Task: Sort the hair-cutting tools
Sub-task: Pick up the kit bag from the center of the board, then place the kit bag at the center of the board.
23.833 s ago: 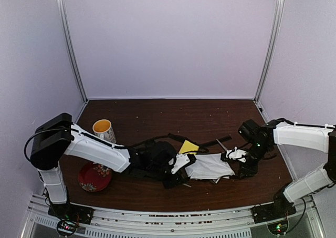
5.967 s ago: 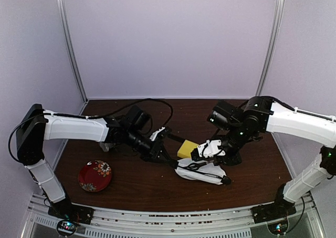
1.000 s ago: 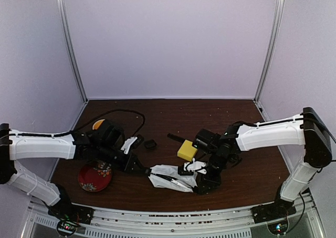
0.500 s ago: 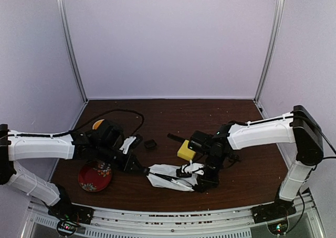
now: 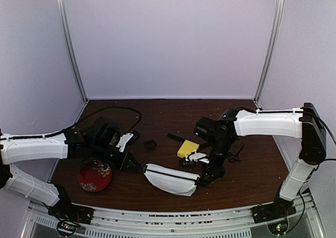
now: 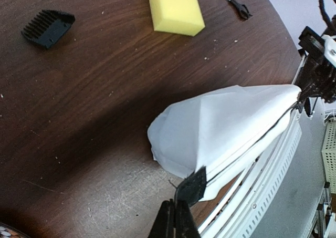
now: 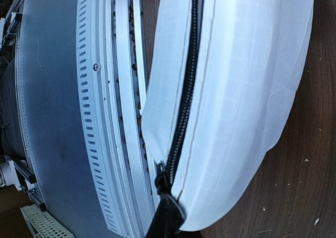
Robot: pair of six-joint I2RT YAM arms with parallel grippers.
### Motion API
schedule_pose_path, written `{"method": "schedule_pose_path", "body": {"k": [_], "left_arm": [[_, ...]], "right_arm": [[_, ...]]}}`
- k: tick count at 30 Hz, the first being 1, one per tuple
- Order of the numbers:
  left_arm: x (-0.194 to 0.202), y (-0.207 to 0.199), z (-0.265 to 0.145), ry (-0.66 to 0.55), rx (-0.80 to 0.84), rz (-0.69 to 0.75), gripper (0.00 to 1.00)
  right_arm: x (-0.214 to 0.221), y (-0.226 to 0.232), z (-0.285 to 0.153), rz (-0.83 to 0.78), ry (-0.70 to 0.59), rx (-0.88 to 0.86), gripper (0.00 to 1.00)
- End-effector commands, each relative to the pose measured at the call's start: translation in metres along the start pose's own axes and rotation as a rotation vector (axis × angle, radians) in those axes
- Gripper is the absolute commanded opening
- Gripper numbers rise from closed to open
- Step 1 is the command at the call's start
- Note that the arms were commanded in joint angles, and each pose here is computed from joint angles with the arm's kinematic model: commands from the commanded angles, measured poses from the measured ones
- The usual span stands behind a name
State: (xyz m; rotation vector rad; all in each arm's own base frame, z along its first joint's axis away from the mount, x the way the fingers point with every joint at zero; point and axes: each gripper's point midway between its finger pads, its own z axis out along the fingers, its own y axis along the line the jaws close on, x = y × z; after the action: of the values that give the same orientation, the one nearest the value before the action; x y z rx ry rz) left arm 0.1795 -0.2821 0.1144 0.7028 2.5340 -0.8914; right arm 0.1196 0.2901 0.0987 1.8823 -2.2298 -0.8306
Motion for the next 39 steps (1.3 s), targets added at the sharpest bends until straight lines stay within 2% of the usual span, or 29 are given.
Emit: {"method": "schedule_pose_path", "body": {"k": [1,8,15,23,29,30,31,34,39], "left_arm": [[-0.007,0.006,-0.022,-0.057,-0.054,0.011,0.00],[-0.007,0.003,-0.027,-0.086,-0.034,-0.010,0.00],[-0.003,0.014,-0.011,-0.035,-0.067,-0.023,0.00],[-0.018,0.010,-0.013,-0.061,-0.063,-0.020,0.00],[-0.026,0.011,-0.016,-0.086,-0.073,-0.022,0.00],[-0.027,0.012,-0.016,-0.087,-0.074,-0.023,0.01],[-0.027,0.012,-0.016,-0.085,-0.077,-0.024,0.10],[-0.029,0.014,-0.018,-0.082,-0.096,-0.022,0.24],[-0.041,0.012,-0.039,-0.125,-0.139,0.021,0.33]], "right_arm": [[0.010,0.006,-0.022,0.020,0.061,-0.008,0.00],[0.007,-0.024,-0.043,0.122,0.057,0.042,0.00],[-0.002,-0.042,-0.044,0.200,0.065,-0.011,0.02],[-0.001,-0.048,-0.049,0.268,0.051,-0.068,0.05],[-0.002,-0.045,-0.059,0.263,0.007,-0.067,0.13],[-0.003,-0.045,-0.060,0.261,0.001,-0.065,0.13],[-0.003,-0.044,-0.060,0.258,-0.005,-0.063,0.14],[-0.001,-0.044,-0.066,0.253,-0.025,-0.044,0.16],[0.003,-0.047,-0.092,0.235,-0.108,0.052,0.22]]}}
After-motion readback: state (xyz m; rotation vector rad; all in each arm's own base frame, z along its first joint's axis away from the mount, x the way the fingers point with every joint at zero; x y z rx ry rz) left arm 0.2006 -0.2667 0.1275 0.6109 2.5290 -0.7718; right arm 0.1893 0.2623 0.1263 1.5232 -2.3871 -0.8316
